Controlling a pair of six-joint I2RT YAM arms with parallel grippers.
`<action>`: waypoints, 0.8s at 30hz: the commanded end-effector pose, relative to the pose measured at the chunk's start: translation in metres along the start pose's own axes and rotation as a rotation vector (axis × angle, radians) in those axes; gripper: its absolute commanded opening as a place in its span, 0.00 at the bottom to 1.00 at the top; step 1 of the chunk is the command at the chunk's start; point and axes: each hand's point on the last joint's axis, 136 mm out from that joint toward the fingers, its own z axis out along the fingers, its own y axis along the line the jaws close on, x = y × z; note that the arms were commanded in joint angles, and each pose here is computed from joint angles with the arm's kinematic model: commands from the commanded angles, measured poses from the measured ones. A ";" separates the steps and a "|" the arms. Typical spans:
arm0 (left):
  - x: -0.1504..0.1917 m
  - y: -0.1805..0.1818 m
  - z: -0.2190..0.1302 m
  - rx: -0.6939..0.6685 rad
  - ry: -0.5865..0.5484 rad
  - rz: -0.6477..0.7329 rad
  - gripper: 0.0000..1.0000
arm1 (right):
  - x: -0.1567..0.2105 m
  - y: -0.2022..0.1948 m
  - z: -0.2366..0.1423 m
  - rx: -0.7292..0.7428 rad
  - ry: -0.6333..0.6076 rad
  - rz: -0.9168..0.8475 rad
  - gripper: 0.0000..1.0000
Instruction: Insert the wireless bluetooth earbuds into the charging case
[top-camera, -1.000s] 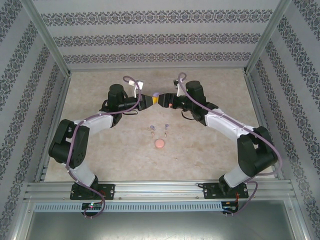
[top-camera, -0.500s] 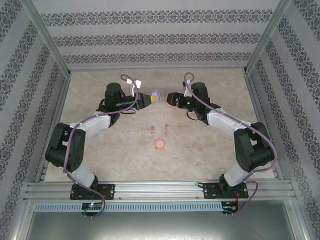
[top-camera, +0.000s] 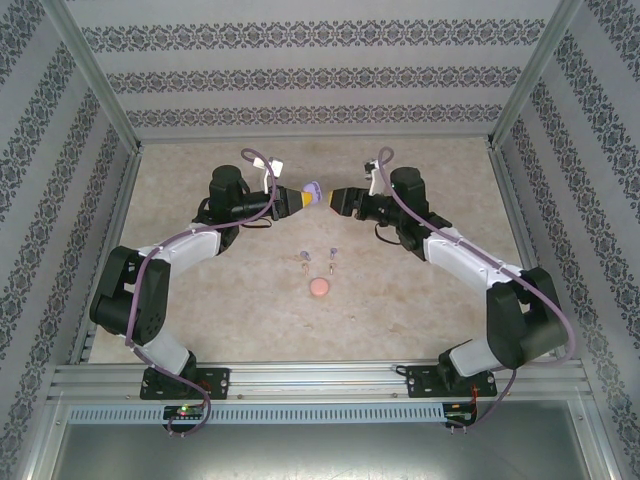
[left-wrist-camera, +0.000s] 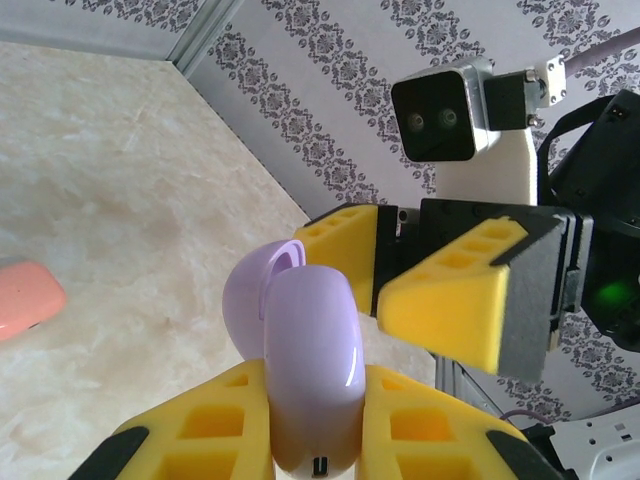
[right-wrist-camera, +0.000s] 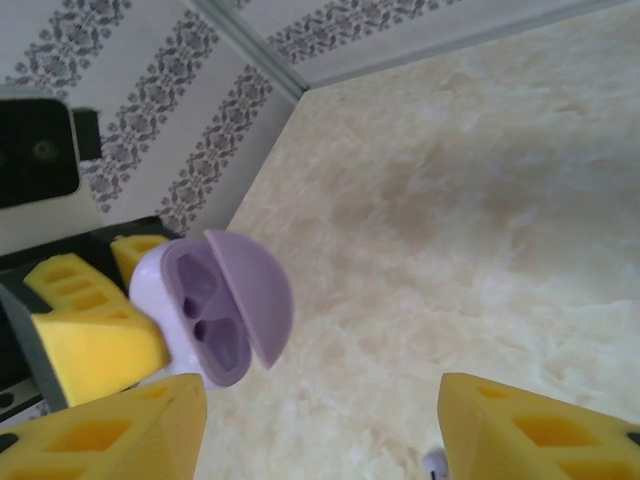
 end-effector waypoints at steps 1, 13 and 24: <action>-0.011 -0.020 0.000 0.057 -0.015 0.078 0.00 | -0.008 0.021 0.006 -0.064 -0.002 -0.060 0.62; -0.011 -0.029 0.000 0.074 -0.003 0.091 0.00 | -0.011 0.012 0.024 -0.036 0.006 -0.045 0.51; -0.011 -0.036 0.001 0.089 0.007 0.102 0.00 | -0.011 0.008 0.032 -0.037 0.012 -0.025 0.45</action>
